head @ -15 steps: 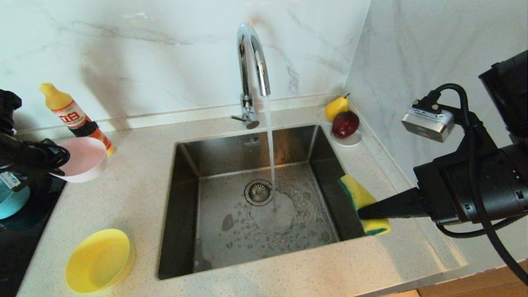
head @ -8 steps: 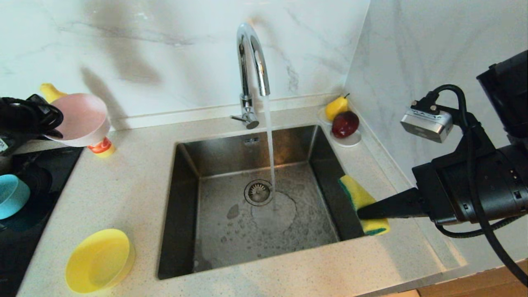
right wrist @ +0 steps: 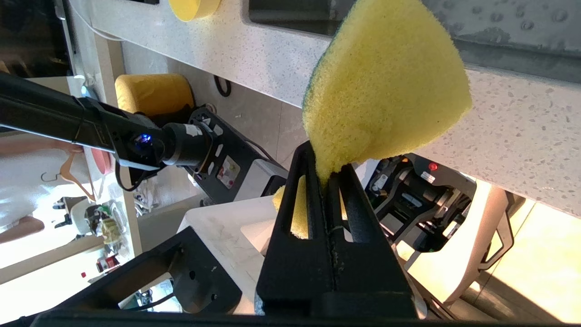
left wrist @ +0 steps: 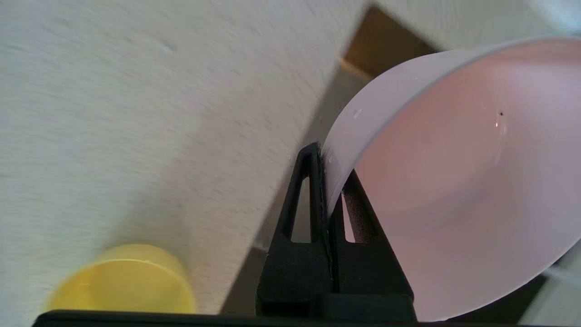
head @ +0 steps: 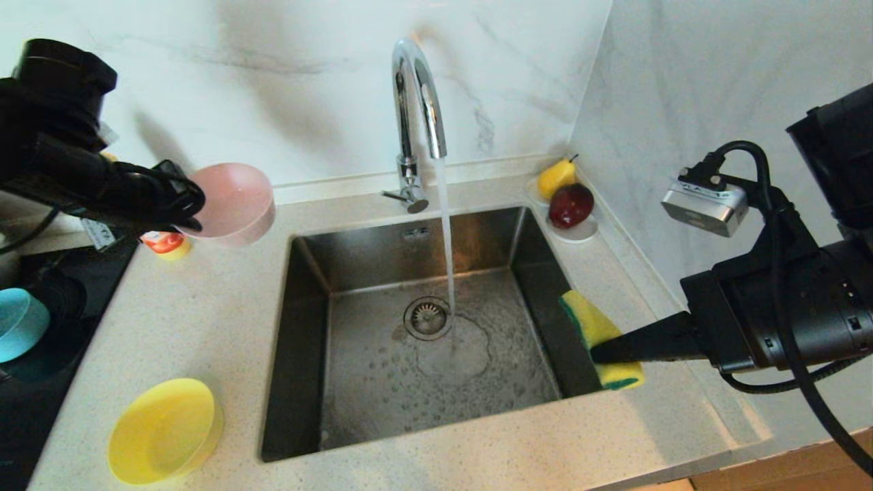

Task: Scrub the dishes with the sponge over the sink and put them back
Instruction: Wash the bowl

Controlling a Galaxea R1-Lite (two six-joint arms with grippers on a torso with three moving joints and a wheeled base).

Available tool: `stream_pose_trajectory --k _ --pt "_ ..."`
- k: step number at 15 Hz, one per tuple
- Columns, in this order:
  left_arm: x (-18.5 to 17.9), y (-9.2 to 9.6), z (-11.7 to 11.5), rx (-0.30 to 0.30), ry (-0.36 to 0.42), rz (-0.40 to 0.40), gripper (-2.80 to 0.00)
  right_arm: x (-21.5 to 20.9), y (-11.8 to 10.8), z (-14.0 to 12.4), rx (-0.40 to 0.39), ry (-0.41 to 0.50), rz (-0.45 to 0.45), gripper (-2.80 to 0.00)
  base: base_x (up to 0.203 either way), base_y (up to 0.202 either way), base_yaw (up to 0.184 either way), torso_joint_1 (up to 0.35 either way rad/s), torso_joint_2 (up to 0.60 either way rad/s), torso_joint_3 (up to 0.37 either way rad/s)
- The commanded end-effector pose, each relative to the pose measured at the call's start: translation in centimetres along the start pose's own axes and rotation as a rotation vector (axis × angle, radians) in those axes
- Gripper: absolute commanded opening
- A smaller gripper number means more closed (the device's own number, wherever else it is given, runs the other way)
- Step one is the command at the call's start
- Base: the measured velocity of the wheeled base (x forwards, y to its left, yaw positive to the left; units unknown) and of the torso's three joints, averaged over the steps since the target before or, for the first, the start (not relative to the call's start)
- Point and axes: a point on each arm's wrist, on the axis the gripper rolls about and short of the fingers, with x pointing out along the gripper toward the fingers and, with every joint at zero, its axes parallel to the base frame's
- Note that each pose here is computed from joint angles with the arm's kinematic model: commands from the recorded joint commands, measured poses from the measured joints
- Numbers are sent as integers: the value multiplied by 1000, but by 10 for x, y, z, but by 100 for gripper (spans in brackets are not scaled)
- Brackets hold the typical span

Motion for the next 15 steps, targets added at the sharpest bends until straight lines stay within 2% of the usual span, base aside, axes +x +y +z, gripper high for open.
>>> stream_pose_trajectory --k 1,3,6,9,13,15 --pt "26 -32 -27 70 76 -10 -280 -1 1 0 0 0 4 -280 0 0 0 0 0 0" --pt "44 -61 -49 108 125 -34 -280 1 0 0 2 5 1 -280 0 0 0 0 0 0" --pt "65 -92 -74 161 168 -72 -280 1 0 0 1 5 0 -280 0 0 0 0 0 0" --pt "86 -112 -102 214 183 -70 -280 1 0 -1 1 6 1 -280 0 0 0 0 0 0" --pt "98 -130 -127 232 197 -94 -280 -2 0 -2 -2 -1 6 -280 0 0 0 0 0 0" --pt "101 -137 -134 222 193 -118 -280 -4 2 -2 -10 -10 16 -280 0 0 0 0 0 0"
